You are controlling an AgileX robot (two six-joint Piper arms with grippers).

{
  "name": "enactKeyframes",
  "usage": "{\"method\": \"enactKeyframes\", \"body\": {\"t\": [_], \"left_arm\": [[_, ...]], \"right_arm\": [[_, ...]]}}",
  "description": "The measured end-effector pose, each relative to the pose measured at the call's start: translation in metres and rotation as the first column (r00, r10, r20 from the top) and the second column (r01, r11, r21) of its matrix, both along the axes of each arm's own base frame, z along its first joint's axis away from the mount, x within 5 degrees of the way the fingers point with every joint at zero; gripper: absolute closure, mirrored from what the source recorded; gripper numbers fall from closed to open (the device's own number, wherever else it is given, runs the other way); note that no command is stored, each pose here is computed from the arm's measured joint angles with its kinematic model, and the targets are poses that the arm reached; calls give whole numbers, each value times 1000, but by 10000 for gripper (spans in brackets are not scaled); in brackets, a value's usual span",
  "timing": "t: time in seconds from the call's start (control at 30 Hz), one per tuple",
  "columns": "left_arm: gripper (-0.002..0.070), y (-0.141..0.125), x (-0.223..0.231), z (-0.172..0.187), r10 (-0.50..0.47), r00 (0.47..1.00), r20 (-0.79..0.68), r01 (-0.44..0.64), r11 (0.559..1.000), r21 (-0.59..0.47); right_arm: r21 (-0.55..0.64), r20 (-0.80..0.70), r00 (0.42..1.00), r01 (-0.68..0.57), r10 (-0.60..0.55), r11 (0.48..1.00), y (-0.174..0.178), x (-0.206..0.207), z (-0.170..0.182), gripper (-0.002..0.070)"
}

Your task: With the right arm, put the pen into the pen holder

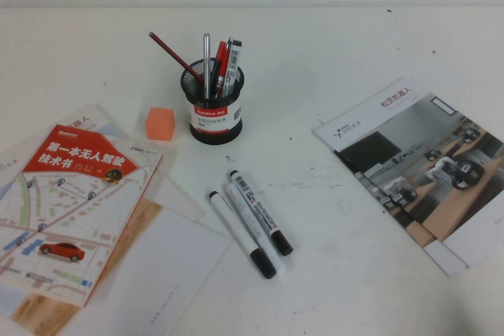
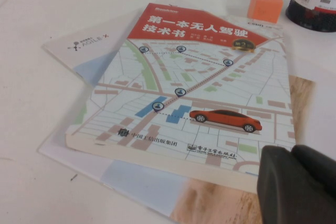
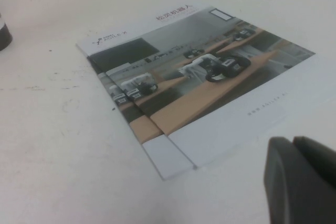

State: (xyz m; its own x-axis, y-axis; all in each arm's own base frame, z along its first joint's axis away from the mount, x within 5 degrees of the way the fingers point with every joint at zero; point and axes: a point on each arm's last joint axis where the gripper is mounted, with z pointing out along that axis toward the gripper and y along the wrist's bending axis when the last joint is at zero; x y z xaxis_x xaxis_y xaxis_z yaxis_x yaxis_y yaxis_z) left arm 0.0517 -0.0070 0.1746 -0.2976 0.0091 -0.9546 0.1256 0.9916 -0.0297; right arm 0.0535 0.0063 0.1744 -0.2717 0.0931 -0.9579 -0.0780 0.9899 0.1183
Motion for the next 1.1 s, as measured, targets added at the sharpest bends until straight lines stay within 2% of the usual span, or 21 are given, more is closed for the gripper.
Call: {"method": "enactKeyframes", "body": {"t": [1.1], "left_arm": [[676, 0, 0, 0, 0, 1000, 0, 0, 1000, 0]], "right_arm": [[-15, -8, 1000, -2, 2, 1000, 0, 0, -1, 695]]}}
